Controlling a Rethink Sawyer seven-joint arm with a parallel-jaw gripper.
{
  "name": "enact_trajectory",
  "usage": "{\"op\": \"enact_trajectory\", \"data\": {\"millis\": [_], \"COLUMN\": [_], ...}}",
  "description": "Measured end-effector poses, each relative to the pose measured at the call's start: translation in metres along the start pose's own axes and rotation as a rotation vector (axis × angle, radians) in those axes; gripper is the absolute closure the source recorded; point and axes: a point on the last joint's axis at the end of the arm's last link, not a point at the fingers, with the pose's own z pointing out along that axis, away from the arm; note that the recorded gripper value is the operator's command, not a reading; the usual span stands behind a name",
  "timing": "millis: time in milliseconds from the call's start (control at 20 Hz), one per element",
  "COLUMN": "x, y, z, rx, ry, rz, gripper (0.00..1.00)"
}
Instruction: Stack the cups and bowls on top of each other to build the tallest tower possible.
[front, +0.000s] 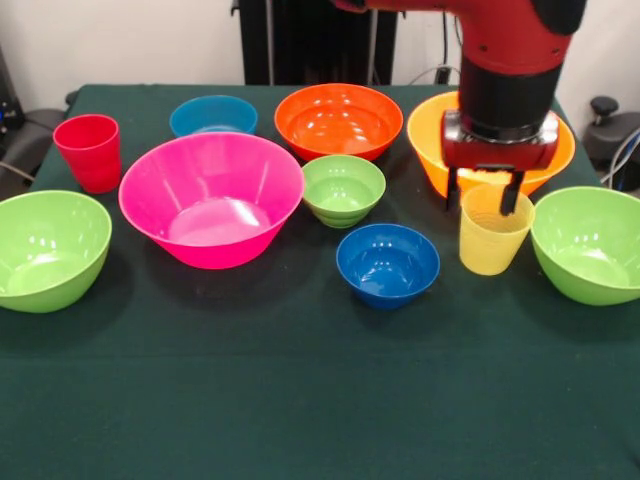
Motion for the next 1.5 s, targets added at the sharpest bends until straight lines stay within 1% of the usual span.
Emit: {"op": "enact_trajectory", "data": {"millis": [200,400,450,500,800,850,1100,1250,1350,1500], "x": [0.008,0.015,0.016,0.018,0.021,0.022,0.024,0.024,0.025,0.028], "y": [0.008,0.007,0.007,0.006,0.002,0.0,-0.006,-0.012,-0.015,-0.017], "z": [-0.01,-0.017,-0.018,-0.016,-0.008,-0.005,0.006,0.018,0.032,0.045], "rx": [-0.001,0.0,0.0,0.002,0.006,0.008,0.013,0.017,0.022,0.026], "ry": [-0.004,-0.014,-0.016,-0.029,-0.064,-0.074,-0.093,-0.115,-0.134,-0.142], "rz": [0.017,0.032,0.032,0.033,0.037,0.038,0.047,0.054,0.056,0.057], "gripper": [0.0,0.0,0.0,0.0,0.0,0.0,0.0,0.0,0.0,0.0]}}
